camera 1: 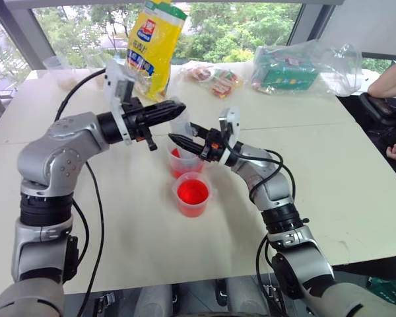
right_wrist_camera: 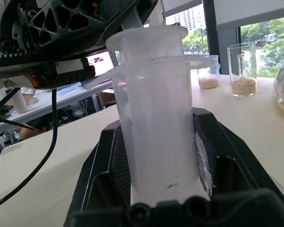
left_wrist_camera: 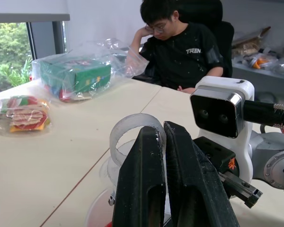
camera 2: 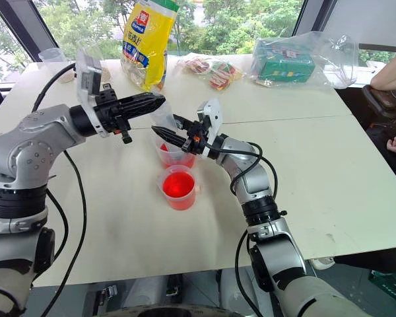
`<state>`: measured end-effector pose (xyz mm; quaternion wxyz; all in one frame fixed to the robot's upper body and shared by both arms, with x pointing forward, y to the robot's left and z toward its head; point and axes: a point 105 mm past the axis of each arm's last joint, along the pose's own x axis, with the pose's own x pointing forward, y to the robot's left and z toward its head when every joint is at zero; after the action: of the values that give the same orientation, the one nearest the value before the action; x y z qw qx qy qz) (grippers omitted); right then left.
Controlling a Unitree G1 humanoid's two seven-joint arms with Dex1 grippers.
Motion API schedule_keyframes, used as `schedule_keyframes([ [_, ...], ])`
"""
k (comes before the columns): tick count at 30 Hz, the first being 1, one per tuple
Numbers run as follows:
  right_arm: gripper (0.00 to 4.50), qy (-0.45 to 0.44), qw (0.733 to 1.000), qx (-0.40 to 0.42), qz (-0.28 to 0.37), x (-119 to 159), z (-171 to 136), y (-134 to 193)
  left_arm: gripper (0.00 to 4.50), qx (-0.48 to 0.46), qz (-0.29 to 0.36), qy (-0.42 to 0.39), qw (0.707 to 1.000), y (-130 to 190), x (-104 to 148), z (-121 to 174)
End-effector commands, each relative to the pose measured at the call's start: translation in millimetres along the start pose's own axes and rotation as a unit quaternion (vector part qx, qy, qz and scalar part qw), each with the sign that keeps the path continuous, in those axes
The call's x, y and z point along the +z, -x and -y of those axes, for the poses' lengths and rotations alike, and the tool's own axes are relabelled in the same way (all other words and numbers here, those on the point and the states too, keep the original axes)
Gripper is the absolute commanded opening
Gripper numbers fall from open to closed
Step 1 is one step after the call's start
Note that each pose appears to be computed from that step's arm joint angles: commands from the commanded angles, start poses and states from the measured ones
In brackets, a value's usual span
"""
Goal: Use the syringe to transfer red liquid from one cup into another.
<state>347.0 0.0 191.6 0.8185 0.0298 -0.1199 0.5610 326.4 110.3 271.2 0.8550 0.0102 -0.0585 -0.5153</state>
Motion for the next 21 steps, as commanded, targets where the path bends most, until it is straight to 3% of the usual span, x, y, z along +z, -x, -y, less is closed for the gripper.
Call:
schedule_keyframes([
  [1, 1.44, -0.033, 0.997, 0.052, -0.052, -32, -23, -4, 0.05, 0.047, 0.059, -0.075, 0.994, 13, 50, -13],
  [11, 1.44, -0.035, 0.996, 0.054, -0.054, -34, -24, -5, 0.05, 0.058, 0.065, -0.089, 0.992, 17, 59, -18],
  [21, 1.44, -0.027, 0.997, 0.054, -0.044, -26, -23, -6, 0.05, 0.042, 0.045, -0.08, 0.995, 15, 47, -13],
])
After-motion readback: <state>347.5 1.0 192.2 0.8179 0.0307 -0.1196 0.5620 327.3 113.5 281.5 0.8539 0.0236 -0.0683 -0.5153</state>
